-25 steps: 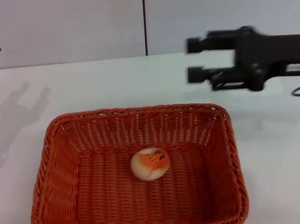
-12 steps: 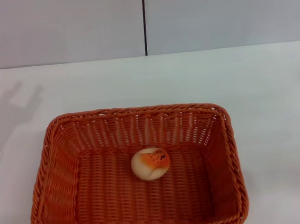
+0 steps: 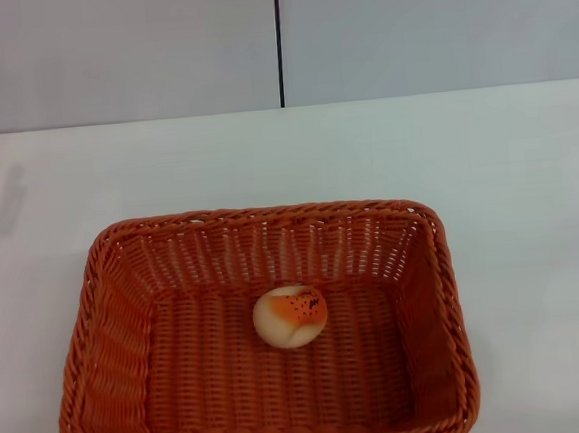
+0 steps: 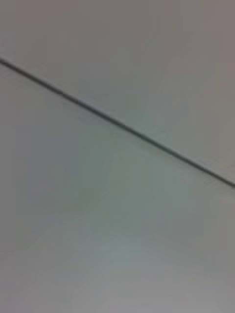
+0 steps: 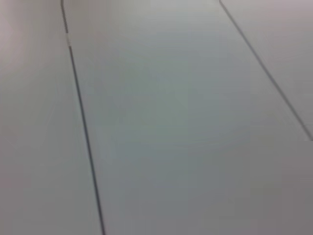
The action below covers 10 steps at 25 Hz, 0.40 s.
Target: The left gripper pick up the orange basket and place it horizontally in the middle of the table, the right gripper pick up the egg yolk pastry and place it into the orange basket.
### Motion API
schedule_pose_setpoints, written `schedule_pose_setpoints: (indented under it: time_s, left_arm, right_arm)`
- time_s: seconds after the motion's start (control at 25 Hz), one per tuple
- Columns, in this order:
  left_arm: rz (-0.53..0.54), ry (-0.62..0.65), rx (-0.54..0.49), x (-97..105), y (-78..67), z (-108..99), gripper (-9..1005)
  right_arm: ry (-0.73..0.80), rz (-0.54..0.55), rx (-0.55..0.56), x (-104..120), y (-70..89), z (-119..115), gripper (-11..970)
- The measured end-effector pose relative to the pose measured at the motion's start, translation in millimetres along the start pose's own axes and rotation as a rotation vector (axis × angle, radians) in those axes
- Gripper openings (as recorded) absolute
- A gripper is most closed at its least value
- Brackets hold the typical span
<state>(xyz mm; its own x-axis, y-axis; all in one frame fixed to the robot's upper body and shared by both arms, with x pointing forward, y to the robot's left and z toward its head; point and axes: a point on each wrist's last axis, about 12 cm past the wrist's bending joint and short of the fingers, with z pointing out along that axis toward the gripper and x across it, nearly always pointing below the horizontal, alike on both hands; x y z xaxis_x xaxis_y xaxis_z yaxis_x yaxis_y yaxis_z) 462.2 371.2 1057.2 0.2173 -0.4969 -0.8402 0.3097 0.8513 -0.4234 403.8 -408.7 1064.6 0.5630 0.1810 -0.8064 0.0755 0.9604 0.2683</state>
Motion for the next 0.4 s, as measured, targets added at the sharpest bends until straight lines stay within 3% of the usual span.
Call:
schedule_pose_setpoints:
  time_s: [0.4]
  left_arm:
    - [0.029,-0.061,-0.017,-0.8,-3.8,-8.4,667]
  right_arm:
    - [0.013,0.025,0.07,6.4,-1.2,-2.4,680]
